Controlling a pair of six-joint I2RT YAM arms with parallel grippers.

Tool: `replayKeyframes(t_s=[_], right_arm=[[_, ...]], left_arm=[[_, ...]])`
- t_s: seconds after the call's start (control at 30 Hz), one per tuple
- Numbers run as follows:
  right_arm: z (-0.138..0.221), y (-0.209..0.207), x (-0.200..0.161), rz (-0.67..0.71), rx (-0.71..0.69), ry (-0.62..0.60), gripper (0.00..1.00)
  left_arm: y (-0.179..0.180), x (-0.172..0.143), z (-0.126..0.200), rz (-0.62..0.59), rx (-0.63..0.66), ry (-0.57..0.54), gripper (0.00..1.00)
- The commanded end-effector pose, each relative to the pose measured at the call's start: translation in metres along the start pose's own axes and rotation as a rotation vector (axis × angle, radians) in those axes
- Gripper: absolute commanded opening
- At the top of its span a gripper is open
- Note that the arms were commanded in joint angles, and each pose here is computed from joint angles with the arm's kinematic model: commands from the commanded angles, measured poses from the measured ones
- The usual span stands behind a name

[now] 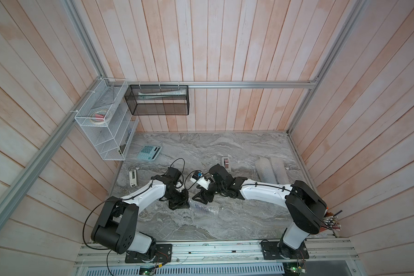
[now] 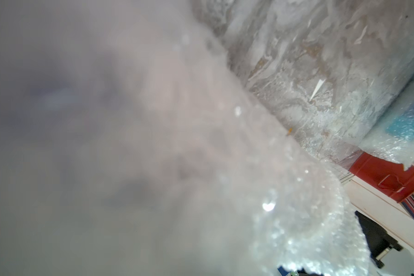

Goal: Wrap wine bottles in bubble wrap
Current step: Stick the tape on the bubble wrap, then pick up the bubble wrap from the center of the board, then place the bubble wrap at the center of the board.

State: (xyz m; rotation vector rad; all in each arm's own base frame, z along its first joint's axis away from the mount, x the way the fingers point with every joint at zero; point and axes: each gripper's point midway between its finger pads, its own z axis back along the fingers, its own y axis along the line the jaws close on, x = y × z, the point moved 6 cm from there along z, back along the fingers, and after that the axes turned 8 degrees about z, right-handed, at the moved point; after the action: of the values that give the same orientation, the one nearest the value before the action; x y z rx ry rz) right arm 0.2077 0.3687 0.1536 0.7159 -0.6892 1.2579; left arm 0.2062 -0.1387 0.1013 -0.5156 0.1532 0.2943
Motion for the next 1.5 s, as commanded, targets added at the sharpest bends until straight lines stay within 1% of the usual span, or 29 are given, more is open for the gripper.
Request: replayKeyframes(t_s=[0.0, 0.07, 0.17, 0.27, 0.4, 0.5, 0.6, 0.67, 0.7, 0.77, 0.8, 0.83, 0.87, 0.93, 0.97, 1.0, 1.03, 1.1, 1.23, 1.33, 1.43, 1.47], right_arm=[[-0.008, 0.001, -0.002, 0.020, -0.015, 0.031, 0.77], [-0.011, -0.002, -0.001, -0.051, -0.003, 0.028, 0.80], [-0.012, -0.008, 0.003, -0.183, 0.051, -0.018, 0.84], [-0.020, -0.008, 0.004, -0.224, 0.106, -0.012, 0.86], [-0.031, -0.018, -0.002, -0.261, 0.140, 0.006, 0.89], [-0.046, -0.021, -0.019, -0.252, 0.167, 0.108, 0.90], [-0.056, -0.021, -0.034, -0.232, 0.186, 0.187, 0.90], [-0.061, -0.021, -0.037, -0.223, 0.201, 0.218, 0.90], [-0.064, -0.020, -0.037, -0.212, 0.199, 0.231, 0.90], [-0.070, -0.020, -0.038, -0.165, 0.172, 0.274, 0.90], [-0.072, -0.021, -0.040, -0.150, 0.152, 0.298, 0.89], [-0.073, -0.022, -0.041, -0.148, 0.140, 0.317, 0.86], [-0.073, -0.023, -0.042, -0.156, 0.133, 0.334, 0.79], [-0.068, -0.027, -0.042, -0.197, 0.106, 0.349, 0.61], [-0.062, -0.029, -0.042, -0.222, 0.087, 0.346, 0.52], [-0.054, -0.030, -0.042, -0.242, 0.066, 0.337, 0.46], [-0.045, -0.031, -0.042, -0.252, 0.037, 0.328, 0.44], [-0.022, -0.032, -0.039, -0.257, -0.047, 0.293, 0.42], [0.031, -0.038, -0.035, -0.302, -0.215, 0.207, 0.39], [0.072, -0.039, -0.051, -0.385, -0.338, 0.193, 0.39], [0.114, -0.037, -0.079, -0.483, -0.498, 0.196, 0.39], [0.130, -0.037, -0.087, -0.519, -0.554, 0.176, 0.39]], left_arm=[[0.004, 0.009, 0.011, -0.030, 0.039, -0.086, 0.07], [0.006, 0.008, 0.016, -0.026, 0.043, -0.095, 0.08], [0.009, 0.004, 0.019, -0.017, 0.035, -0.097, 0.11], [0.010, -0.003, 0.024, -0.003, 0.019, -0.087, 0.13], [0.016, -0.013, 0.042, 0.015, 0.036, -0.114, 0.20], [0.017, -0.009, 0.067, 0.020, 0.017, -0.192, 0.29], [0.015, 0.003, 0.097, 0.006, -0.029, -0.301, 0.44], [0.015, 0.009, 0.108, -0.009, -0.034, -0.360, 0.56], [0.016, 0.013, 0.111, -0.010, -0.038, -0.375, 0.59], [0.018, 0.019, 0.112, -0.007, -0.044, -0.381, 0.62], [0.020, 0.022, 0.113, -0.005, -0.043, -0.380, 0.62], [0.021, 0.025, 0.113, -0.001, -0.043, -0.384, 0.63], [0.022, 0.027, 0.113, 0.001, -0.046, -0.393, 0.64], [0.024, 0.031, 0.115, 0.005, -0.064, -0.425, 0.67], [0.023, 0.032, 0.117, -0.003, -0.083, -0.445, 0.69], [0.022, 0.034, 0.119, -0.010, -0.096, -0.463, 0.71], [0.020, 0.035, 0.122, -0.019, -0.102, -0.479, 0.72], [0.015, 0.037, 0.127, -0.045, -0.123, -0.514, 0.76], [0.004, 0.042, 0.135, -0.089, -0.187, -0.558, 0.79], [-0.002, 0.046, 0.141, -0.108, -0.221, -0.607, 0.81], [-0.005, 0.051, 0.145, -0.149, -0.247, -0.674, 0.85], [-0.005, 0.052, 0.146, -0.162, -0.256, -0.705, 0.87]])
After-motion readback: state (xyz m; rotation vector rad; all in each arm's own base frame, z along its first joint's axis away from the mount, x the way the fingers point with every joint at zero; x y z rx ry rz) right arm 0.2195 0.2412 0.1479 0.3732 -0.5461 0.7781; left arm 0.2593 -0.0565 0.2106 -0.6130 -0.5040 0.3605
